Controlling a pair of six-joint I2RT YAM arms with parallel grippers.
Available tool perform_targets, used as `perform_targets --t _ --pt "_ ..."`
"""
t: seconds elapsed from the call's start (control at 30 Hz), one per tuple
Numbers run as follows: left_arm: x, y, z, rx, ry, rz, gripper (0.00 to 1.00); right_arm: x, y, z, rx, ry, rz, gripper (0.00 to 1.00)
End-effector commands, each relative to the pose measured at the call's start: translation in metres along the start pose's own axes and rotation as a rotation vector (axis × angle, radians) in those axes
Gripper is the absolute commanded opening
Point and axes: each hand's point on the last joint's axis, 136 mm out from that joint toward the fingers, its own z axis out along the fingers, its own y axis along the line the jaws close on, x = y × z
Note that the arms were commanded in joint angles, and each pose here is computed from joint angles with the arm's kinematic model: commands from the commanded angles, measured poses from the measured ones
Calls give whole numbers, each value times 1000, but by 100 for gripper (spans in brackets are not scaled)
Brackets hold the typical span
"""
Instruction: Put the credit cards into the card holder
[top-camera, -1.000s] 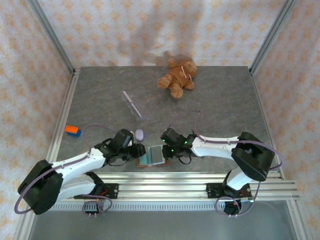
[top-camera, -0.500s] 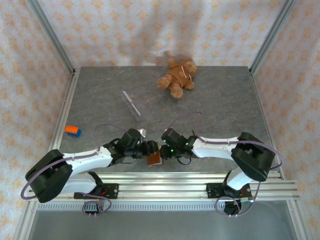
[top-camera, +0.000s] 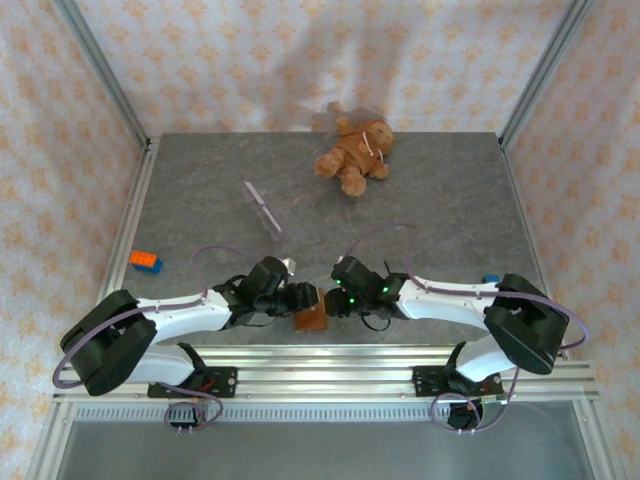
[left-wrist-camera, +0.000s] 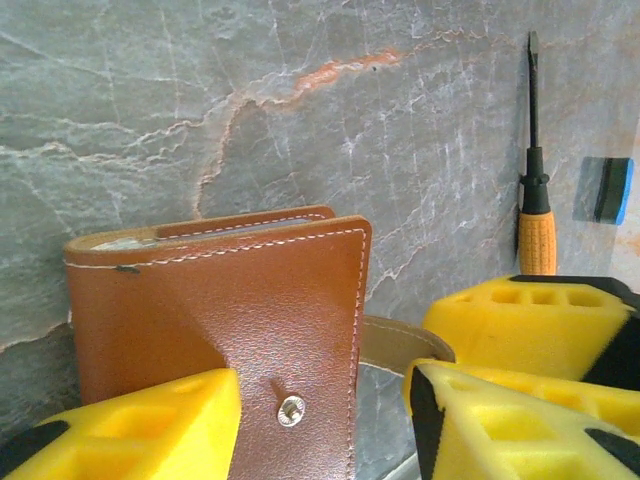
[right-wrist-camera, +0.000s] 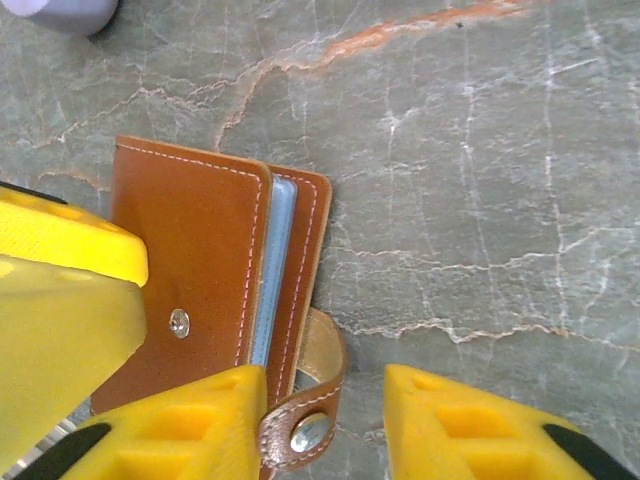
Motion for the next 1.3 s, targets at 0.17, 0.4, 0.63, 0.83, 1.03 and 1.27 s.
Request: perform_targets --t 0.17,0.4,0.63,0.83,1.03,1.27 --pt "8 37 6 -163 27 3 40 -10 4 -10 14 -20 -14 29" --pt "9 40 7 -175 31 -3 25 -10 11 -13 -15 -10 -9 27" --pt "11 44 7 -189 34 -8 22 -11 14 -13 -23 -1 -7 29" --pt "12 44 8 -186 38 -8 20 -12 19 -11 -40 6 -1 32" --pt "12 44 10 -184 42 -6 19 -11 20 -7 -32 20 -2 20" --pt "14 44 12 -175 56 -6 18 -11 25 -6 -42 24 -10 0"
